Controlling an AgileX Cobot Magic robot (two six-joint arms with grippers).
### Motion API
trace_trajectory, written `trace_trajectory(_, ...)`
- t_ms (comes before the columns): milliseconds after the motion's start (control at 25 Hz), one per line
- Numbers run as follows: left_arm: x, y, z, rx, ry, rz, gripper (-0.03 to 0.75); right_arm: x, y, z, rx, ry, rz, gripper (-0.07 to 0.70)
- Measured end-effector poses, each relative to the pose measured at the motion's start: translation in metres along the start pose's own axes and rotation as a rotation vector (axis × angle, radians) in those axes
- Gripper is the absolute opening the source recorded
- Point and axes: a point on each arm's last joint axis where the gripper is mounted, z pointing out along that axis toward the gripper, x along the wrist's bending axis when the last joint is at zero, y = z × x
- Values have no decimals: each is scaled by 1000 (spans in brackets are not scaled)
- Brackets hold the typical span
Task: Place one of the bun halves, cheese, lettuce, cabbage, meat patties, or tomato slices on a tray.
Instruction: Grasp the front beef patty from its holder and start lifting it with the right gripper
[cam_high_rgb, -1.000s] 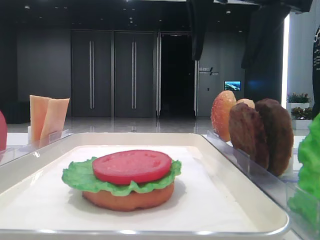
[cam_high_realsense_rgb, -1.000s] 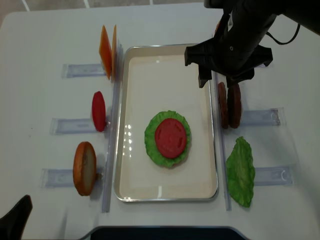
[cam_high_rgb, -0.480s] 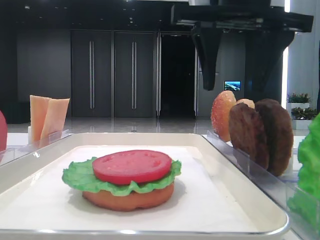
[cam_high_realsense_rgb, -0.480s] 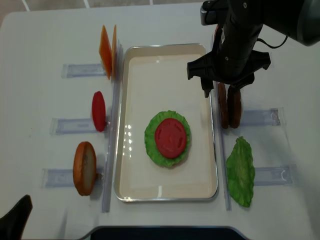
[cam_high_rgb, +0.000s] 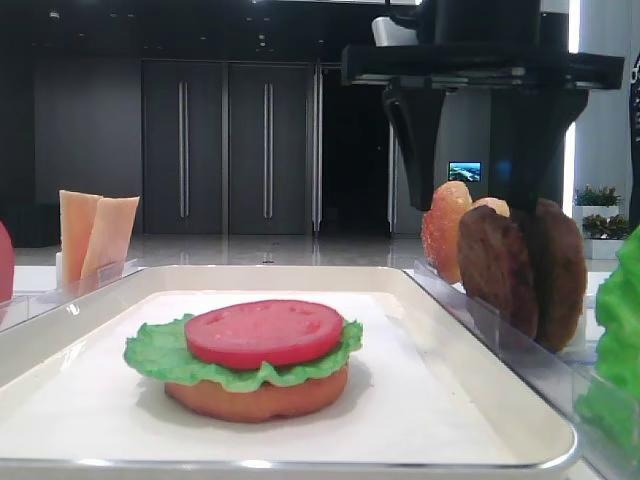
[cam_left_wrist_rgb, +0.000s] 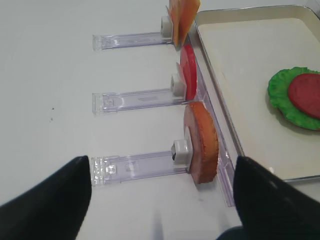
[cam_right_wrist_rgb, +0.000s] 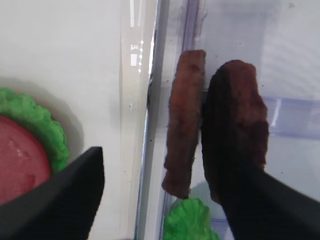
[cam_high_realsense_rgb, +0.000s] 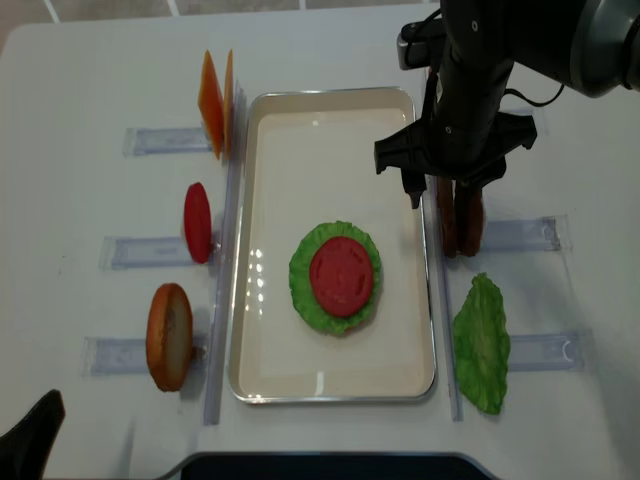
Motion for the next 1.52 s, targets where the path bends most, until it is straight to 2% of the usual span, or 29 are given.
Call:
trace_trajectory(560,0,0,0,0,0,0,692,2,6,21,20,-18,-3,484)
trace_trajectory(760,0,0,0,0,0,0,692,0,9,24,6,-59,-27,479)
trace_trajectory(840,0,0,0,0,0,0,692,-2,9,24,-2,-79,-36,457)
trace_trajectory(960,0,0,0,0,0,0,692,-5,10,24,-11,-104,-49,377)
trace_trajectory(1160,0,0,0,0,0,-7,692,-6,11,24,-13,-123,-58,168)
trace_trajectory(1200,0,0,0,0,0,-7,692,-6,10,24,-9,-125,-58,148)
trace_trajectory(1520,0,0,0,0,0,-8,692,-7,9,23,7,-133,-57,148)
